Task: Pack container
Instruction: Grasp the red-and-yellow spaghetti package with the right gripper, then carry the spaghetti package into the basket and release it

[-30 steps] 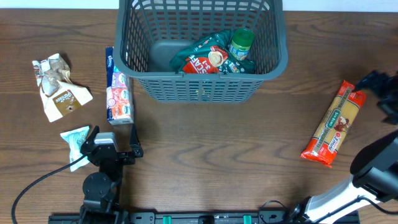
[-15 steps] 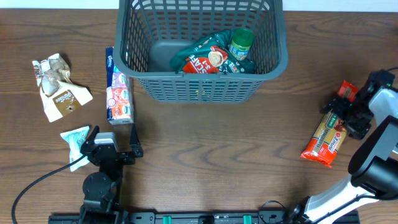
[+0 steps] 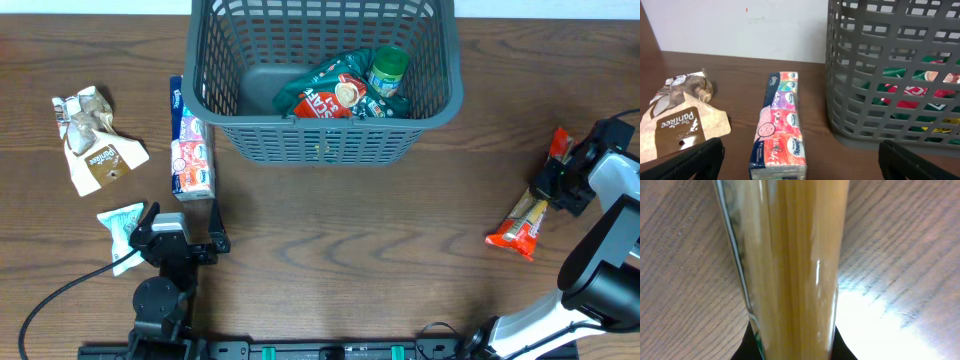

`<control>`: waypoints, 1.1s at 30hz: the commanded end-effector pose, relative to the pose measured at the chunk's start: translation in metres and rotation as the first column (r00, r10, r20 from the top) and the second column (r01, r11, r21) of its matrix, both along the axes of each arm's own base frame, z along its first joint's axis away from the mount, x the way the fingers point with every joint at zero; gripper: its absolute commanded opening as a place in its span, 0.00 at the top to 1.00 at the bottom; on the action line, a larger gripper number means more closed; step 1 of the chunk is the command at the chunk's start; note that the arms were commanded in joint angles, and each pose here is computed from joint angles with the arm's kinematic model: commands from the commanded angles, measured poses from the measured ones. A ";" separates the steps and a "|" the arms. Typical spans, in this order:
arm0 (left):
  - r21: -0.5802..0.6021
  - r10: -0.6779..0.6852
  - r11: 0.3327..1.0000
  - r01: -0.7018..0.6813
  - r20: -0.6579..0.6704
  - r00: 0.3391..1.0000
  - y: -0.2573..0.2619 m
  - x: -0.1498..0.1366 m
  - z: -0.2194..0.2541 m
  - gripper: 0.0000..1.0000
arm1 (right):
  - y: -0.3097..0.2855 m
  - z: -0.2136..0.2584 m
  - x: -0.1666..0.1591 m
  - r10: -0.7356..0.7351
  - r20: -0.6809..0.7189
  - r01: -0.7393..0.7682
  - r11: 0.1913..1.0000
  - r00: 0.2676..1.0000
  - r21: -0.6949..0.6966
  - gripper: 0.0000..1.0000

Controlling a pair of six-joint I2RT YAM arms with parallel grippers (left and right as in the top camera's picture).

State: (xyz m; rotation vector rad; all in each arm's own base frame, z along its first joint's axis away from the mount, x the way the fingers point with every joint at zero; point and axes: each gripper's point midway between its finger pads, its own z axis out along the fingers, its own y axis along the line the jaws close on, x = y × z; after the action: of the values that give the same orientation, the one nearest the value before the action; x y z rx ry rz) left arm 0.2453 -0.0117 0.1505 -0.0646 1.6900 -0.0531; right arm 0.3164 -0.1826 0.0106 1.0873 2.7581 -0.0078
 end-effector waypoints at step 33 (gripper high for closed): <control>0.002 0.005 1.000 -0.005 -0.045 0.999 0.001 -0.001 -0.014 0.01 | 0.375 0.423 0.140 0.951 0.068 -0.503 -0.098 -0.301 -0.859 0.99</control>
State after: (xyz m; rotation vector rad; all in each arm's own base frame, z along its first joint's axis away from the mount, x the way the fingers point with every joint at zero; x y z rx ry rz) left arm 0.2454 -0.0117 0.1499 -0.0644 1.6927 -0.0527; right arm 0.4438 0.1826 0.4381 -1.0515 1.7273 -0.0274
